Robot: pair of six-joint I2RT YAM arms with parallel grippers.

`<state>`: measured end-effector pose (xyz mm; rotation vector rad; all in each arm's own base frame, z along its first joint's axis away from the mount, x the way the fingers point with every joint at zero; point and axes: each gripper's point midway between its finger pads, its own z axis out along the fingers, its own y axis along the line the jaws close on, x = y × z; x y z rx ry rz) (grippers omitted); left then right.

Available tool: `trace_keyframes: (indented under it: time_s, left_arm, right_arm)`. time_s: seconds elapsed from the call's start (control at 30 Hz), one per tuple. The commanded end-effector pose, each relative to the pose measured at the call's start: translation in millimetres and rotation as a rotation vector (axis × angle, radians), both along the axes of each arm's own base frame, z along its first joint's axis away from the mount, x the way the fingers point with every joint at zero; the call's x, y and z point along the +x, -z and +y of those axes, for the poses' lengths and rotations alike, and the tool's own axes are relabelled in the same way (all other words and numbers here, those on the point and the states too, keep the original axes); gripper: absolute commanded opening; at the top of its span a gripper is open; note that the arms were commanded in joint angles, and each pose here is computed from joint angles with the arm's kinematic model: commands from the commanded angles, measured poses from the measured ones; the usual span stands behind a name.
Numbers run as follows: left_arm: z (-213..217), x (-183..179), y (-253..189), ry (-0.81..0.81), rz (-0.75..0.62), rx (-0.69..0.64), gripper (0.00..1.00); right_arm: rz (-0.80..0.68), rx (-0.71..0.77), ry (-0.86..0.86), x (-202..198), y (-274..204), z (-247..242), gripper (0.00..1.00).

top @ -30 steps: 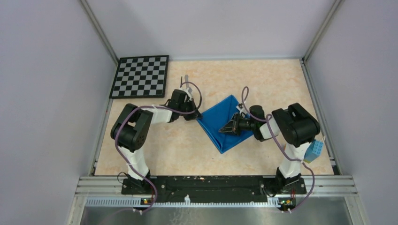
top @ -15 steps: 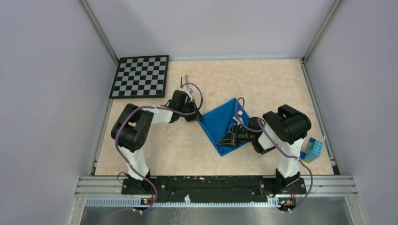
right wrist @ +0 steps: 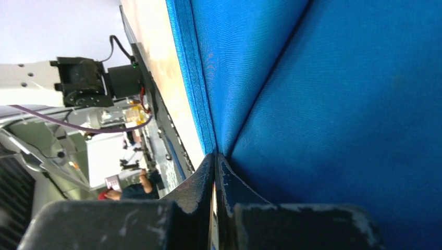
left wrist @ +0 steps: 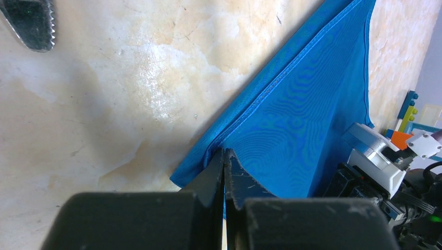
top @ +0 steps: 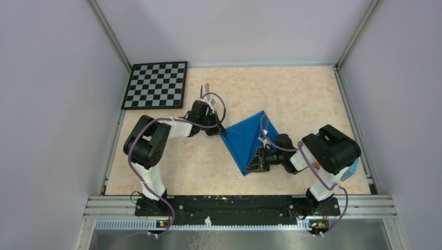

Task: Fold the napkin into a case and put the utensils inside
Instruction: Smooth out the upper triangle-folded napkin at the center of the board, then pick up the upper triangle-folded napkin from the center of the board.

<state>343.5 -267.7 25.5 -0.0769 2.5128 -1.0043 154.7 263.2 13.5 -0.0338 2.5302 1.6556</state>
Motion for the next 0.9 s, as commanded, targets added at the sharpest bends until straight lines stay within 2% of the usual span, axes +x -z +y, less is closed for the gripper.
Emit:
trace_keyframes:
  time_s: [0.0,0.2,0.27,0.33,0.4,0.5,0.6,0.67,0.87]
  left_arm:
    - [30,-23,51,-0.036,0.12,0.155,0.0]
    - [30,-23,51,-0.03,0.121,0.157,0.0]
    - [30,-22,50,-0.026,0.117,0.157,0.0]
    - [28,-22,48,-0.016,0.114,0.154,0.0]
    - [27,-21,46,-0.009,0.11,0.151,0.0]
    - [27,-21,45,-0.004,0.106,0.151,0.0]
    - [26,-23,46,-0.002,0.109,0.146,0.0]
    - [26,-24,47,-0.001,0.11,0.143,0.0]
    - [27,-25,50,0.004,0.113,0.147,0.0]
  right_arm:
    - [-0.054,-0.087,-0.073,-7,11,-3,0.0]
    - [-0.079,-0.16,-0.147,-21,18,-6,0.0]
    - [-0.09,-0.238,-0.184,-32,18,-10,0.0]
    - [-0.161,-0.332,-0.2,-33,11,-14,0.01]
    - [-0.252,-0.434,-0.191,-29,0,-23,0.1]
    - [-0.504,-0.53,-0.135,-6,-38,-27,0.39]
    - [-0.707,-0.576,-0.138,6,-65,-18,0.57]
    - [-0.794,-0.608,-0.171,13,-75,-6,0.62]
    - [-0.926,-0.878,-0.302,30,-65,16,0.65]
